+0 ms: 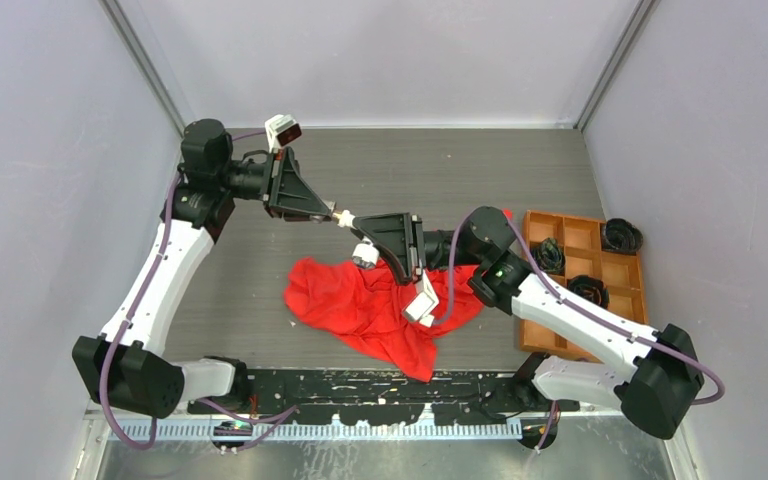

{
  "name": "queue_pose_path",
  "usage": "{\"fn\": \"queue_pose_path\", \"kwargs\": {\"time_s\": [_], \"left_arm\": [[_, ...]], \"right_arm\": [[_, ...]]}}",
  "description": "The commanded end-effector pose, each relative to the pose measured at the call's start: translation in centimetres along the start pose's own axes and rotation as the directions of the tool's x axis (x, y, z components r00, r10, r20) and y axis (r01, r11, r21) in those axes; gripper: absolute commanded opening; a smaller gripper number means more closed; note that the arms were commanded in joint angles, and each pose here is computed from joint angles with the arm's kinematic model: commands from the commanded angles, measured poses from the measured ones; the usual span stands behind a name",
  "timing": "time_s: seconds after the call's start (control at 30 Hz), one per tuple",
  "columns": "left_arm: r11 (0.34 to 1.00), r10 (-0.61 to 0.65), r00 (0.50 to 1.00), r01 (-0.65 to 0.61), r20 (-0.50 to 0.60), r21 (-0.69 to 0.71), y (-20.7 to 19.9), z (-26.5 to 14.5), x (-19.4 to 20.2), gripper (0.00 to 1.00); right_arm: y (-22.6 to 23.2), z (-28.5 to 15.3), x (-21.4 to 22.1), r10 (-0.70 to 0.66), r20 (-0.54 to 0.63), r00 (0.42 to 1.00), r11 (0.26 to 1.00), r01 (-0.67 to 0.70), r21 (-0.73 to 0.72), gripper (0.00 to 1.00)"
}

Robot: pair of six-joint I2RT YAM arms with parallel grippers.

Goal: Install the water faucets

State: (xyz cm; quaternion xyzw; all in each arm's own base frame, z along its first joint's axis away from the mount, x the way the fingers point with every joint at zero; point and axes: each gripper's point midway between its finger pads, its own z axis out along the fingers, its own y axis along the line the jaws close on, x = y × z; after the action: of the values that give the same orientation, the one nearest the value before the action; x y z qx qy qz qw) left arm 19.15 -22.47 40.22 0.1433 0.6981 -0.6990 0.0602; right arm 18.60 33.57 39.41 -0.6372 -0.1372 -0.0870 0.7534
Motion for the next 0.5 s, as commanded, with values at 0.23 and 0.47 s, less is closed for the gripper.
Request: {"fn": "queue_pose_path", "kwargs": {"time_s": [0.23, 0.47], "left_arm": [[0.998, 0.036, 0.991, -0.029, -0.131, 0.057, -1.80, 0.75, 2.76, 0.00], [0.998, 0.033, 0.991, -0.026, -0.130, 0.056, -1.70, 0.78, 2.79, 0.00]], "right_arm": [[1.64, -1.22, 2.04, 0.017, -0.112, 0.994, 0.997, -0.026, -0.074, 0.00], [1.36, -1.29, 1.82, 0.022, -0.106, 0.994, 0.997, -0.030, -0.076, 0.00]]}}
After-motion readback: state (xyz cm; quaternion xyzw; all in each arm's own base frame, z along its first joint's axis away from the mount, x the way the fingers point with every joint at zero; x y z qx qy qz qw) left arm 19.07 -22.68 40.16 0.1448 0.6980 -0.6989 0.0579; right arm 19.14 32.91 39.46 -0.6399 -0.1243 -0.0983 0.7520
